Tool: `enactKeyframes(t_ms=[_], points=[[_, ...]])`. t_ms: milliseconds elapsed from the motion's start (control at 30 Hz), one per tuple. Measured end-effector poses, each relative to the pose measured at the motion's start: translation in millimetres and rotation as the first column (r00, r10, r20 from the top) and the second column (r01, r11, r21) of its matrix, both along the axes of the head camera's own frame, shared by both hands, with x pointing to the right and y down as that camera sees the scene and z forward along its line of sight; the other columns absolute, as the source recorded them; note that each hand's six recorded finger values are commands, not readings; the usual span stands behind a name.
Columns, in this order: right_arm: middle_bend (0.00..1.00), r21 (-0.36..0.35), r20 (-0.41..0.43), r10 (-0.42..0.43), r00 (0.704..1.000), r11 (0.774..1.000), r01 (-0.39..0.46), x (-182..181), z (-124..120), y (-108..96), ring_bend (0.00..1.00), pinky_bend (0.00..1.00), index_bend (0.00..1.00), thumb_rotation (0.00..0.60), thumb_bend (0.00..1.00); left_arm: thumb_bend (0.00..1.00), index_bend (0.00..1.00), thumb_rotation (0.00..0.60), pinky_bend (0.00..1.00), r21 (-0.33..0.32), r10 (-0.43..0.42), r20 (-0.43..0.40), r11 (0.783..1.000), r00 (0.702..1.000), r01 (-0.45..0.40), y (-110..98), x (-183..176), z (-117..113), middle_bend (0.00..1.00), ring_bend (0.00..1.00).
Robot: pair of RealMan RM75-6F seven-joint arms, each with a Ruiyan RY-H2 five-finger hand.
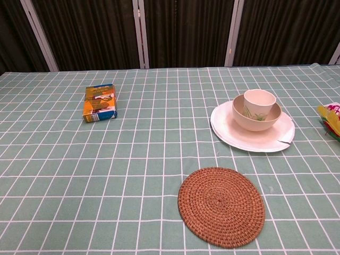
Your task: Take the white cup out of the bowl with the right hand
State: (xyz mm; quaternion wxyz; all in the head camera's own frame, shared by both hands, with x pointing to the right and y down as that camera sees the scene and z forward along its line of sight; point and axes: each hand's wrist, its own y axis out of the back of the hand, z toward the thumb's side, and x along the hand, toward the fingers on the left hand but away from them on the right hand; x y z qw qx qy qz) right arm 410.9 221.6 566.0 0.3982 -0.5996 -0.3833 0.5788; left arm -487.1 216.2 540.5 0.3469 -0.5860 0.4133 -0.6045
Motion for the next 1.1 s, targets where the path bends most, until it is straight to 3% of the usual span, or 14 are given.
enactKeyframes(t_ms=[533, 733, 900, 1100], points=[[0.00, 0.007, 0.038, -0.033, 0.999, 0.999, 0.033, -13.8, 1.4, -3.9, 0.00, 0.00, 0.01, 0.600, 0.16, 0.00, 0.00, 0.600, 0.00, 0.008, -0.010, -0.005, 1.000, 1.000, 0.010, -1.3, -2.7, -1.9, 0.00, 0.00], [0.02, 0.035, 0.086, -0.086, 0.993, 0.996, 0.083, -42.9, 9.1, -21.5, 0.00, 0.00, 0.22, 0.600, 0.16, 0.00, 0.00, 0.600, 0.00, 0.011, -0.020, -0.009, 1.000, 1.000, 0.021, -1.8, -6.2, -3.5, 0.00, 0.00], [0.10, 0.041, 0.106, -0.152, 0.983, 0.988, 0.148, -81.7, 25.5, -44.2, 0.00, 0.00, 0.34, 0.600, 0.19, 0.00, 0.00, 0.600, 0.00, 0.012, -0.023, -0.010, 1.000, 1.000, 0.023, -1.5, -7.5, -4.4, 0.00, 0.00], [0.12, 0.030, 0.148, -0.179, 0.973, 0.984, 0.177, -126.4, 48.6, -70.0, 0.00, 0.00, 0.40, 0.600, 0.20, 0.00, 0.00, 0.600, 0.00, 0.010, -0.020, -0.012, 1.000, 1.000, 0.020, -1.3, -7.0, -4.3, 0.00, 0.00]])
